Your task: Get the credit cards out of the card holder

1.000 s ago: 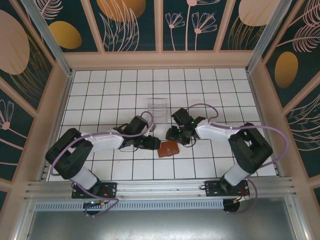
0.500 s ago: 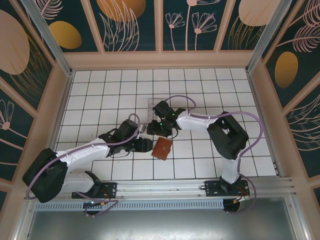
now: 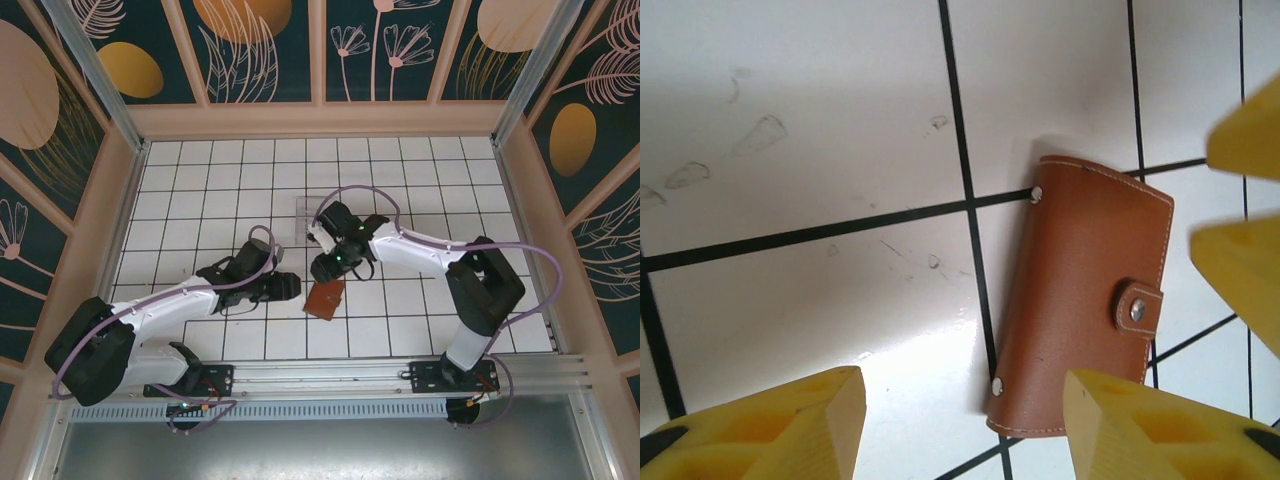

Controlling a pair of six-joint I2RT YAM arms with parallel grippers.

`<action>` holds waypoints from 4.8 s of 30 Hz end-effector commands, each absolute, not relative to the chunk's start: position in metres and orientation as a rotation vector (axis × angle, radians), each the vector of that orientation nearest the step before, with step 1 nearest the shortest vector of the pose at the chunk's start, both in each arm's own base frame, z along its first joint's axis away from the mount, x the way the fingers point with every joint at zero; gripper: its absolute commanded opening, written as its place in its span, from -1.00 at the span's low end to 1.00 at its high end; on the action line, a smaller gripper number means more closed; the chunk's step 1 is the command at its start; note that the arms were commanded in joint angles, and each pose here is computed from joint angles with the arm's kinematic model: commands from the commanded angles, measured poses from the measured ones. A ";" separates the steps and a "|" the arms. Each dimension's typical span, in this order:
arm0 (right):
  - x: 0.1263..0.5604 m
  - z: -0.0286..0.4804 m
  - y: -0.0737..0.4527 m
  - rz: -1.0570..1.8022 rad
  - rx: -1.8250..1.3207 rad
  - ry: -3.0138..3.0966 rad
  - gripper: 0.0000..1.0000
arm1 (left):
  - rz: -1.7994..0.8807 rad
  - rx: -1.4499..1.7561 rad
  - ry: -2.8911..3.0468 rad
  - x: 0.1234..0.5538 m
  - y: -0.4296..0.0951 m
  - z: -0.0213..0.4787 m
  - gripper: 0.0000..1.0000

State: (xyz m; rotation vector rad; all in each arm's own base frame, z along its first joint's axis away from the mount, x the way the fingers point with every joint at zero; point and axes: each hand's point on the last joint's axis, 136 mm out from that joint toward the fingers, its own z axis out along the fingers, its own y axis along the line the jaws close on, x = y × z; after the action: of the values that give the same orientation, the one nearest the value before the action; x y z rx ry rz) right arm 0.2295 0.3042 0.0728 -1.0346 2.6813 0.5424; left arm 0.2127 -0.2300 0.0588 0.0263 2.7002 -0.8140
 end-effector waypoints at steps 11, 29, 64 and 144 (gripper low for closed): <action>0.181 0.049 0.295 0.259 -1.593 2.554 -0.08 | -0.760 -0.131 2.717 0.223 -0.198 0.038 0.15; 0.186 0.031 0.304 0.083 -1.671 2.487 -0.45 | -0.739 -0.101 2.691 0.231 -0.198 0.053 0.19; 0.188 0.082 0.399 0.620 -1.596 1.950 -0.86 | -1.101 -0.168 2.744 0.201 -0.227 0.024 -0.86; 0.194 0.050 0.342 0.701 0.088 3.002 -0.57 | -0.725 -0.119 2.608 0.246 -0.197 0.077 -0.49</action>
State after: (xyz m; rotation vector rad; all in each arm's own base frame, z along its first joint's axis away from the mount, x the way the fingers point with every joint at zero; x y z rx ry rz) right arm 0.1894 0.3438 0.0382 0.0754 3.0456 0.6712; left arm 0.2387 -0.1900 0.0666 -0.1549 2.6301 -0.6947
